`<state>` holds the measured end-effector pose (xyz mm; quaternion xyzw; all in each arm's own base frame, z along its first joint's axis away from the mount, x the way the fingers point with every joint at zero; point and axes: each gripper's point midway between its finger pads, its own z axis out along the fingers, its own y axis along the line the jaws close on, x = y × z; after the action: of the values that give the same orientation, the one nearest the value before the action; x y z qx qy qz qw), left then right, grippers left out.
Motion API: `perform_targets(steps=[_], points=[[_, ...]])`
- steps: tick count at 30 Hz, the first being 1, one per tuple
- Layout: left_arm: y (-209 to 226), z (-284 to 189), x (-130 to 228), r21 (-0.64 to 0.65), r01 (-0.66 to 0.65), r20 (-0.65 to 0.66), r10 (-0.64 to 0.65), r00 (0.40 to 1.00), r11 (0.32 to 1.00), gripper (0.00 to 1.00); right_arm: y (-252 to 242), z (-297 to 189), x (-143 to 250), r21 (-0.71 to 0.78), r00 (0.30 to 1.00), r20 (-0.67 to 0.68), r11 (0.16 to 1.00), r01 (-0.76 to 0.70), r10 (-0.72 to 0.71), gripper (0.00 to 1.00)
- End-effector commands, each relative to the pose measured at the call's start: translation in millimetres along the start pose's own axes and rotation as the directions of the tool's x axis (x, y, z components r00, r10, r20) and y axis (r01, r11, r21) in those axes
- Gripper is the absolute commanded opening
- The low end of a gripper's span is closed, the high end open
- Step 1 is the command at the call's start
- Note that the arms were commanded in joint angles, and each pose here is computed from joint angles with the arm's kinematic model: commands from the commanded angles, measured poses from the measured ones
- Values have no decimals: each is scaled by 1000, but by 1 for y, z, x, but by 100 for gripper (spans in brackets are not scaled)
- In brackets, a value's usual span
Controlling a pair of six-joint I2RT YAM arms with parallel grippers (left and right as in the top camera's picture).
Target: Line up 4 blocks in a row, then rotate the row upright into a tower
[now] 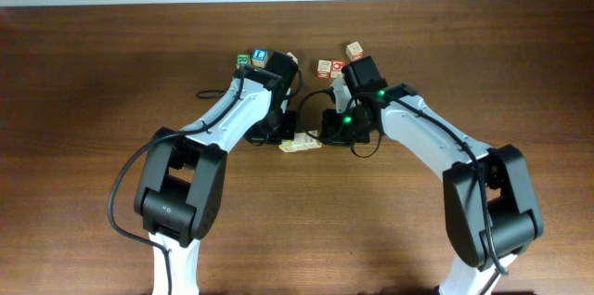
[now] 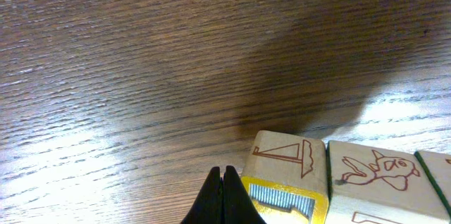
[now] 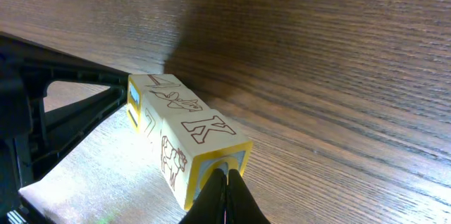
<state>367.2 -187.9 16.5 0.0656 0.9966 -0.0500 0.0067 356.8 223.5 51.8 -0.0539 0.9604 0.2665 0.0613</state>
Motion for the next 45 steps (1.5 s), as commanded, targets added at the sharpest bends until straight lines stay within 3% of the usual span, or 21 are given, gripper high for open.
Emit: perform_targets(steps=[1,21,26,34,41,45], points=[[-43,-2,9,160,-44,-27,49,998,986,0,55,0,5,-127,994,-6,986,104,-106,5],[-36,-3,8,150,-32,-30,37,999,988,0,60,-1,4,-113,993,-1,987,116,-117,4],[3,-8,-4,175,96,-48,-89,995,980,0,57,-1,2,-96,995,6,990,102,-102,5],[17,-11,-9,209,143,-51,-135,990,967,0,64,4,-2,-72,992,35,989,126,-124,4],[87,-17,-25,209,302,-33,-302,953,930,0,63,4,-8,-58,990,62,990,128,-125,5],[106,-19,-26,208,329,-25,-331,943,921,0,65,4,-10,-61,989,71,989,133,-129,17]])
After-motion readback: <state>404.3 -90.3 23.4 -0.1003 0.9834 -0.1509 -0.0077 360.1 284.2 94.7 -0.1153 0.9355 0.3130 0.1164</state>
